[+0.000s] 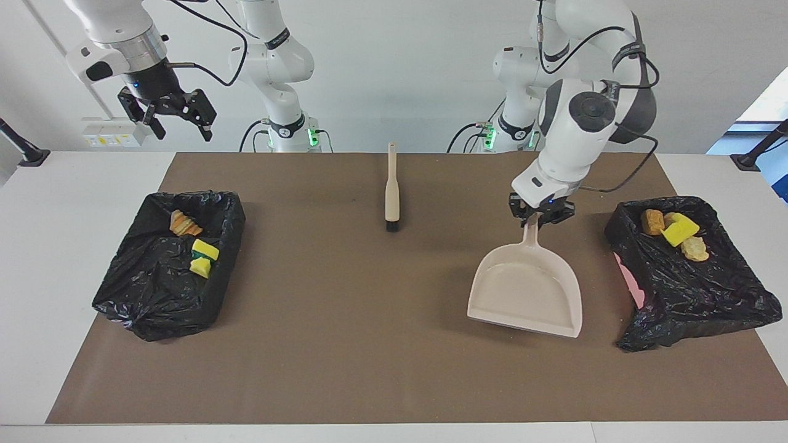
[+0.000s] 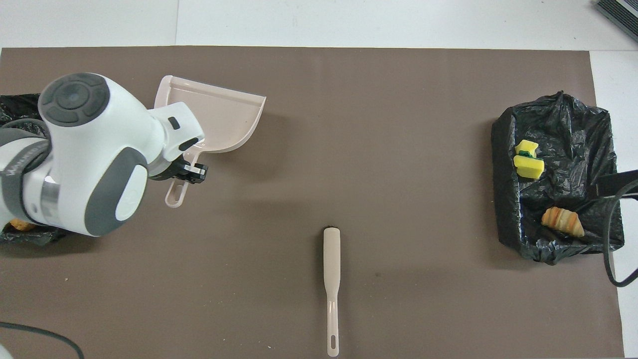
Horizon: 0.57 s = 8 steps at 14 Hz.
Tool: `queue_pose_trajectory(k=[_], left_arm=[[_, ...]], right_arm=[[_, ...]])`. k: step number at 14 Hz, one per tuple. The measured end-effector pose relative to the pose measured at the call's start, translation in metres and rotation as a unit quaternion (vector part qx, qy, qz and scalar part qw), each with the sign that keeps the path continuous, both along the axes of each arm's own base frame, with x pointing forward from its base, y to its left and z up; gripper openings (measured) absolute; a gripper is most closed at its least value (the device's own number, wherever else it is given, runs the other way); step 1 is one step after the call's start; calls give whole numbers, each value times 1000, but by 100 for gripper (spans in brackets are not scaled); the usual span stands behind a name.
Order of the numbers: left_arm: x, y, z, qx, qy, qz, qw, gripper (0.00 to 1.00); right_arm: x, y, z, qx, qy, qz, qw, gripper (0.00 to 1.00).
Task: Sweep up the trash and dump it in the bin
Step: 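Bring the empty dustpan back and lower it onto the mat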
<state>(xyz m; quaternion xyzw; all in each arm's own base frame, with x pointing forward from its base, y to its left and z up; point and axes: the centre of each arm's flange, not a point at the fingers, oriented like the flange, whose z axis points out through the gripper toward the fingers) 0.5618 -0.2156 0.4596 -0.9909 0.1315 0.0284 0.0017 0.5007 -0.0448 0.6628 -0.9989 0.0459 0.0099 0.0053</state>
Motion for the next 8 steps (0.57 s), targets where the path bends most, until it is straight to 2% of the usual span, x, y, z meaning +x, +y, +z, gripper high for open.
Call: queue_pose_trajectory(k=[4,8], left_arm=[[-1,-109,-15,-10,-4,66,998,32],[13,-177,-20,-40,-6,146,988,32]], right_arm=[[-7,-3,7,1,-1,-3,1000,100],[-12,-3,7,2,3,-10,1000,100]])
